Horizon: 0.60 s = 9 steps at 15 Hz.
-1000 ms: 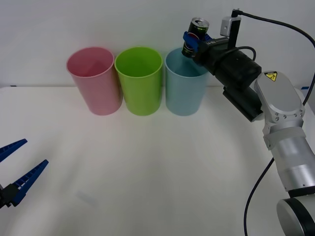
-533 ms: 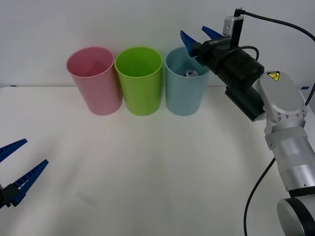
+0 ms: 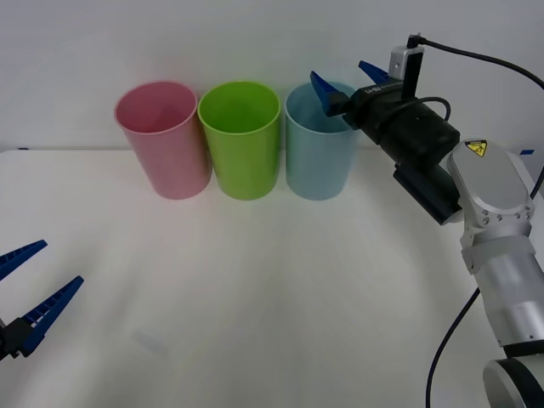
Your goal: Grasp the object on the table and drop it into the matching bin: aluminum can to the light blue bin, PET bottle to the pink bin.
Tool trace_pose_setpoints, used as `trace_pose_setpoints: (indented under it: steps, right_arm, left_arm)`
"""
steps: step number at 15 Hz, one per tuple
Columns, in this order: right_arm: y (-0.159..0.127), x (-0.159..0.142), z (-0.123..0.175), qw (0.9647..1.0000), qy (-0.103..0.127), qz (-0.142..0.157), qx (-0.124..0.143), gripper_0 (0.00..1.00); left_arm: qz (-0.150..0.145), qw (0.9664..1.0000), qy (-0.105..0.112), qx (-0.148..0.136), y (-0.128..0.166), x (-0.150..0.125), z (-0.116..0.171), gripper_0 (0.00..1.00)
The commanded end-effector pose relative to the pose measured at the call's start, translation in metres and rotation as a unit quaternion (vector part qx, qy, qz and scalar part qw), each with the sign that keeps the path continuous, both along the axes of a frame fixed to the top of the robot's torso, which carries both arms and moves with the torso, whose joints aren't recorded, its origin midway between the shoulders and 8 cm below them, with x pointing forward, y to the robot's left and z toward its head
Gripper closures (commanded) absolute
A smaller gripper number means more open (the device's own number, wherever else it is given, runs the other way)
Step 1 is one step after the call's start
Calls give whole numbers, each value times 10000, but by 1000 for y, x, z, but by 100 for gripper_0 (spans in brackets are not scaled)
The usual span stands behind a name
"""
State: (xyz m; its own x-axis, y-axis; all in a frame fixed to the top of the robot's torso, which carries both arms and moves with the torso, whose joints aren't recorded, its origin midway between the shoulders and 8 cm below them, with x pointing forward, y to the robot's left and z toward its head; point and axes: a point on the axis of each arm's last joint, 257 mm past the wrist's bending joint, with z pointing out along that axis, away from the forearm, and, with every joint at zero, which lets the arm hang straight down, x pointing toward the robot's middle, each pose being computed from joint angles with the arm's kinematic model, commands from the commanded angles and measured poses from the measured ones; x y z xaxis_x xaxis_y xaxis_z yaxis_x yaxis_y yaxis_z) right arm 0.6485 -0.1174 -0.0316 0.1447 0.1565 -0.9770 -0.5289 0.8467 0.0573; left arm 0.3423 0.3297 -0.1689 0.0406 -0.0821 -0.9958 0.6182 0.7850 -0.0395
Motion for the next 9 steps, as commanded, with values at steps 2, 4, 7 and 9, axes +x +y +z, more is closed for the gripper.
trace_pose_setpoints:
  steps: [2,4,7,9]
  right_arm:
    - [-12,-27,-5,9999,-118,72,-95,0]
    - [-25,-46,-12,9997,-122,153,-152,0]
    - [-51,-79,-25,9995,-97,202,-244,0]
    - [-70,-102,-36,9994,-35,181,-305,0]
  left_arm:
    - [0,10000,0,0,0,0,0,0]
    - [0,10000,0,0,0,0,0,0]
    - [0,10000,0,0,0,0,0,0]
    - [0,10000,0,0,0,0,0,0]
